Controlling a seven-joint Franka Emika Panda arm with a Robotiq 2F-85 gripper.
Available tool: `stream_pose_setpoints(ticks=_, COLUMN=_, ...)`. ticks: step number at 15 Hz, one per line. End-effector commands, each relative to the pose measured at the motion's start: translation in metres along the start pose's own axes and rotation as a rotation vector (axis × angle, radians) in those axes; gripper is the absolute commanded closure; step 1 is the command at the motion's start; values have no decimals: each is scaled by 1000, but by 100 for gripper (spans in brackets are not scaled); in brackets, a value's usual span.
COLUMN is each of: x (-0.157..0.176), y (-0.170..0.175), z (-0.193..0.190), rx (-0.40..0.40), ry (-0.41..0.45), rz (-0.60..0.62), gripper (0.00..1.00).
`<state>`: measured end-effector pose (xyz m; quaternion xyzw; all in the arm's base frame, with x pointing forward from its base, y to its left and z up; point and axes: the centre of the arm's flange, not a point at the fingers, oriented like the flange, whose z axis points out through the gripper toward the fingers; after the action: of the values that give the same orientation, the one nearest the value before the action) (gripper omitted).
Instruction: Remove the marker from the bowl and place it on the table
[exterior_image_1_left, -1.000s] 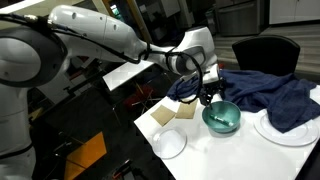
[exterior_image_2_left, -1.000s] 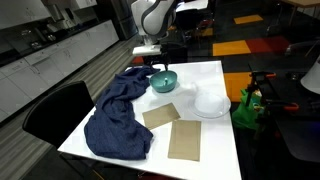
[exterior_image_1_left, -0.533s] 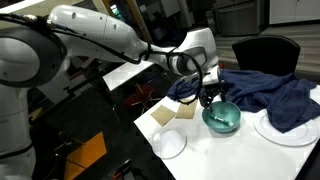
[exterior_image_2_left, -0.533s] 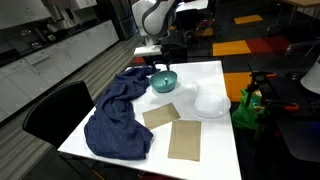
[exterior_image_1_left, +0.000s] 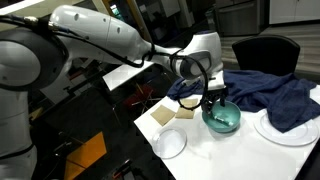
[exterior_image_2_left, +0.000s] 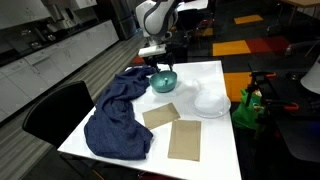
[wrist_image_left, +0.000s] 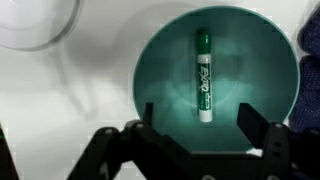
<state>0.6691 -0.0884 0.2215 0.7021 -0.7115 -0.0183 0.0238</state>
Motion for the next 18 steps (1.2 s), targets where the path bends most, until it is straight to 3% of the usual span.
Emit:
stream_pose_setpoints(ticks=1, x=-1, y=1, z=10, rx=-8, ry=-28, rz=-27, gripper=15)
stream_pose_setpoints(ticks=10, x=-1, y=-1, z=42, rx=-35, ry=-8, rz=-22, gripper=15)
stream_pose_setpoints(ticks=18, x=0, y=-14, z=62, rx=-4, ry=7, rz=-14, gripper=15)
